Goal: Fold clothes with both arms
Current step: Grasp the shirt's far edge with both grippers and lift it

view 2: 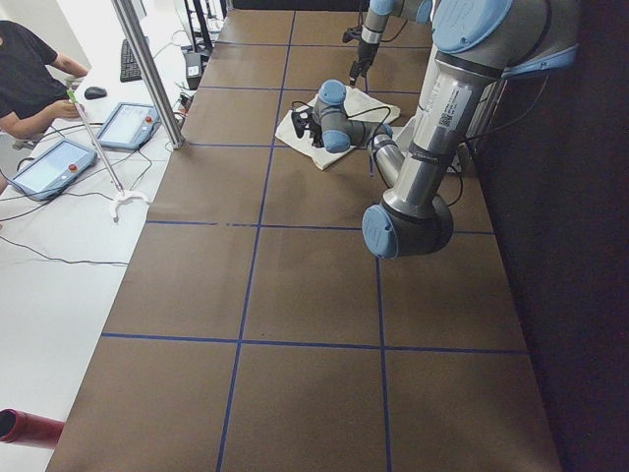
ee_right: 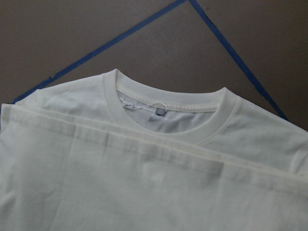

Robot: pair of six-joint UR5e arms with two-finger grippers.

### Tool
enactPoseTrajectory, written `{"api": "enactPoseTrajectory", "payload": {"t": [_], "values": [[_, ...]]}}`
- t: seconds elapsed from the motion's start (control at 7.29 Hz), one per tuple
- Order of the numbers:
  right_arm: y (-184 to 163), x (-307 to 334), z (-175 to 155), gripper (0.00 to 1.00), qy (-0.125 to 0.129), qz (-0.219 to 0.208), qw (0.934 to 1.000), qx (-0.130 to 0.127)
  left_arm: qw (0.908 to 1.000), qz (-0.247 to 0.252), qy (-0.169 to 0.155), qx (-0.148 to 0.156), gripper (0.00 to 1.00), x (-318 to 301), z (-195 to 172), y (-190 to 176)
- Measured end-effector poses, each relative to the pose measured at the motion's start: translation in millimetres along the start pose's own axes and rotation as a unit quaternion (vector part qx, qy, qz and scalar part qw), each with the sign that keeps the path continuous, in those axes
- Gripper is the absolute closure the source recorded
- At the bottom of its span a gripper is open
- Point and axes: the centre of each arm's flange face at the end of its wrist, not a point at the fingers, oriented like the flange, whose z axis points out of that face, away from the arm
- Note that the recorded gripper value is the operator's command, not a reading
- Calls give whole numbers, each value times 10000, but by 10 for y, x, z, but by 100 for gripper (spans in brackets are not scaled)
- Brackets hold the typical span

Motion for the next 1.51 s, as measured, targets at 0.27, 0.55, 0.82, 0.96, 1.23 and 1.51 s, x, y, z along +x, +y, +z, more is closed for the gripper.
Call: {"api": "enactPoseTrajectory", "payload": {"t": [0.27, 0.55, 0.82, 0.96, 1.23, 1.51], "values": [[-281, -274, 170, 0, 59, -131, 9997, 193, 9995, -21, -305, -65, 54, -125, 230, 118], [-343, -339, 240, 0, 109, -132, 9996, 230, 9989, -23, -461, -79, 55, -202, 375, 150], [-346, -344, 289, 0, 154, -138, 9995, 236, 9985, -22, -545, -11, 58, -249, 465, 119], [-347, -344, 316, 0, 178, -138, 9995, 240, 9985, -9, -547, 54, 63, -252, 477, 103], [-345, -352, 346, 0, 201, -135, 9994, 244, 9983, 7, -550, 167, 74, -259, 496, 70], [-340, -378, 387, 0, 229, -132, 9993, 249, 9980, 17, -574, 259, 100, -282, 534, 42]]}}
